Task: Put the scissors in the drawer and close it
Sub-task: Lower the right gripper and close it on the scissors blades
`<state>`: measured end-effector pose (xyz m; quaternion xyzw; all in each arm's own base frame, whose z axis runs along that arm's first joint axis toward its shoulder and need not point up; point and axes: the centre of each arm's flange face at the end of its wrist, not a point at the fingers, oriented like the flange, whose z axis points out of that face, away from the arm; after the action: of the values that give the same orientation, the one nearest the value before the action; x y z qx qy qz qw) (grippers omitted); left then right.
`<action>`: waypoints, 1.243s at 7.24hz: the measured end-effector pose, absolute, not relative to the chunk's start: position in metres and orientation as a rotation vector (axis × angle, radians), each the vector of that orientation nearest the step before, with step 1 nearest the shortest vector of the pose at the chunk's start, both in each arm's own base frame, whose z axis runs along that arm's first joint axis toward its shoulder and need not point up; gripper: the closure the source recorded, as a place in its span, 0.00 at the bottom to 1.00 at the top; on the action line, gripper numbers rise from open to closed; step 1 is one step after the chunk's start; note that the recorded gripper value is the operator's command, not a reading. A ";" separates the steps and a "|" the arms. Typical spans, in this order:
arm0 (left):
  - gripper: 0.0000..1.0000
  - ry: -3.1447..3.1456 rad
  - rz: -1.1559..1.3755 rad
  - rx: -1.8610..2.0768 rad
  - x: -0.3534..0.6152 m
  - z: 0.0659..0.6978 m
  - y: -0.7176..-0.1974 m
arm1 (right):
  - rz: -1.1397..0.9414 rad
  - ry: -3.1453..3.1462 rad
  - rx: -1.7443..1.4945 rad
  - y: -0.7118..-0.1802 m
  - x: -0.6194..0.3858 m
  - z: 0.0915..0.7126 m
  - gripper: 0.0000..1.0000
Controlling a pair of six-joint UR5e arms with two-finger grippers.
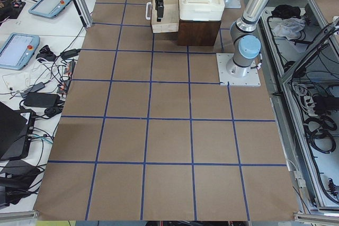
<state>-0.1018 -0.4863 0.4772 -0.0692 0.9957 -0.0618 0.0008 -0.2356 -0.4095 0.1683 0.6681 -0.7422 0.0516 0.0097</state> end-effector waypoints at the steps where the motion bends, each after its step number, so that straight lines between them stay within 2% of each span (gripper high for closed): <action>1: 0.00 3.127 -0.193 -0.217 -0.102 0.477 -0.487 | 0.160 -2.312 2.095 -0.411 -0.234 0.168 0.11; 4: 0.00 3.126 -0.195 -0.217 -0.101 0.476 -0.487 | 0.153 -2.286 2.125 -0.418 -0.224 0.167 0.18; 9: 0.00 3.126 -0.195 -0.221 -0.099 0.475 -0.489 | 0.132 -2.280 2.125 -0.421 -0.227 0.168 0.57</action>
<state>-0.0995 -0.4889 0.4754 -0.0703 0.9956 -0.0622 0.0010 -0.2267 -0.4206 0.1685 0.6811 -0.7309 0.0423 0.0110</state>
